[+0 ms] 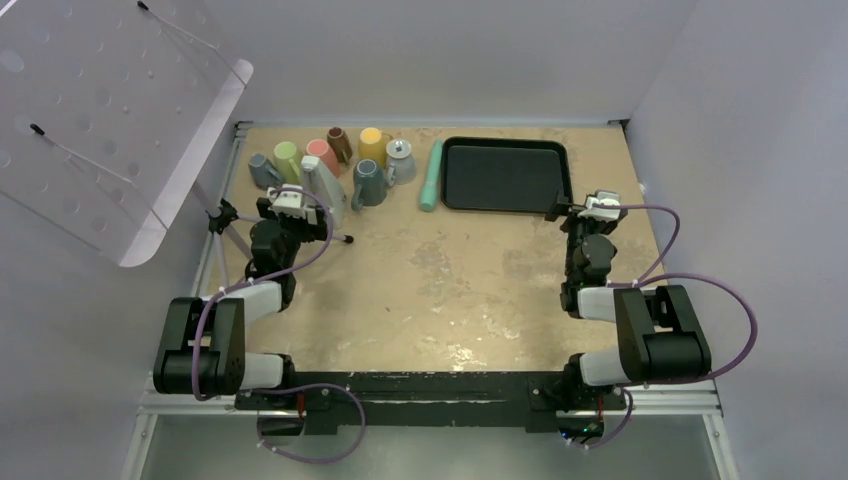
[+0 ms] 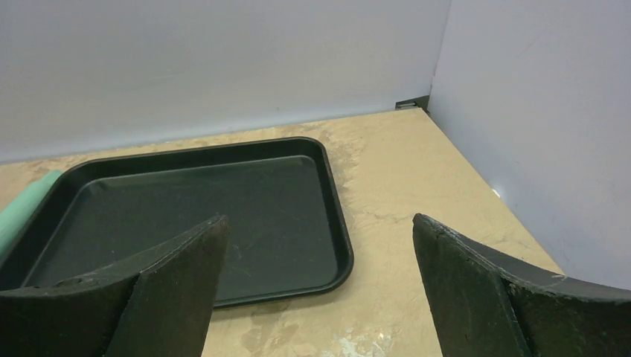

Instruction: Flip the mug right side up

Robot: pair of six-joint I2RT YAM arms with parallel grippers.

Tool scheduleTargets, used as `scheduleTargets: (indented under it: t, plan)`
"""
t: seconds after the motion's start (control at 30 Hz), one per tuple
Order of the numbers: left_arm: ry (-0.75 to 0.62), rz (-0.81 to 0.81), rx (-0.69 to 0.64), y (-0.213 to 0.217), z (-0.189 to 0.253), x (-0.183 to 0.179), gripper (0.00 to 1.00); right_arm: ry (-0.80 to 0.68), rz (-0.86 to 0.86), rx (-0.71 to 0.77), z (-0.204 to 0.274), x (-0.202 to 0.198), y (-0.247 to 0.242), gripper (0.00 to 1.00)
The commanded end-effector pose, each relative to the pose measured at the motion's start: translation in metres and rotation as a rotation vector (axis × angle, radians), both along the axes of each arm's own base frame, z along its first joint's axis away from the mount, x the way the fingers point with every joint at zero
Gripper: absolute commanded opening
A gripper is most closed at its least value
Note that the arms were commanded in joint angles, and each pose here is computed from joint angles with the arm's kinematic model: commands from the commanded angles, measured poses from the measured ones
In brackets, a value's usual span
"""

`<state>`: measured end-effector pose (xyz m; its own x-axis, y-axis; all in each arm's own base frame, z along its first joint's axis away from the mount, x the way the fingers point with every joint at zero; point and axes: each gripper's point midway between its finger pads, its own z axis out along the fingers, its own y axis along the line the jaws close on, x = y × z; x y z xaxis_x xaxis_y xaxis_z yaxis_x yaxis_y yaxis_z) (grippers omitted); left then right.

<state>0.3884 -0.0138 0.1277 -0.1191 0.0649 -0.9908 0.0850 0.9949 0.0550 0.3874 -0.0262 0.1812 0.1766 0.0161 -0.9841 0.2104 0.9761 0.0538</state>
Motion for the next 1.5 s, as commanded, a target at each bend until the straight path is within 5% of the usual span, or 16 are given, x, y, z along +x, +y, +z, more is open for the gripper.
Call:
scheduleTargets:
  t: [0.0, 0.3, 0.4, 0.57, 0.73, 0.9, 1.03, 1.2, 1.47]
  plan:
    - [0.01, 0.047, -0.034, 0.008, -0.009, -0.005, 1.0, -0.083, -0.009, -0.009, 0.024, -0.001, -0.002, 0.96]
    - [-0.001, 0.022, -0.027, 0.005, -0.001, -0.002, 1.0, -0.092, -0.034, -0.003, 0.028, -0.003, -0.007, 0.96]
    - [0.14, -0.015, -0.027, -0.002, 0.01, 0.005, 1.0, -0.059, -0.038, -0.004, 0.042, 0.002, -0.007, 0.96]
    - [0.341, -0.287, 0.075, -0.034, 0.04, -0.001, 1.0, -0.008, 0.011, -0.017, 0.073, 0.018, 0.002, 0.96]
    - [0.366, -0.453, 0.134, -0.051, 0.057, -0.041, 1.0, -0.042, 0.116, -0.01, 0.11, 0.018, 0.021, 0.94]
    - [0.386, -0.683, 0.098, -0.087, 0.085, -0.069, 0.84, -0.06, 0.25, -0.008, 0.138, 0.014, 0.045, 0.92]
    - [0.453, -0.665, 0.054, -0.1, 0.11, -0.05, 0.73, -0.074, 0.326, 0.024, 0.151, 0.011, 0.06, 0.92]
    - [0.636, -0.623, 0.159, -0.103, 0.091, -0.022, 0.64, -0.065, 0.387, 0.049, 0.152, 0.007, 0.078, 0.92]
    - [0.627, -0.521, 0.247, -0.108, 0.072, 0.045, 0.57, -0.038, 0.414, 0.063, 0.146, 0.002, 0.098, 0.9]
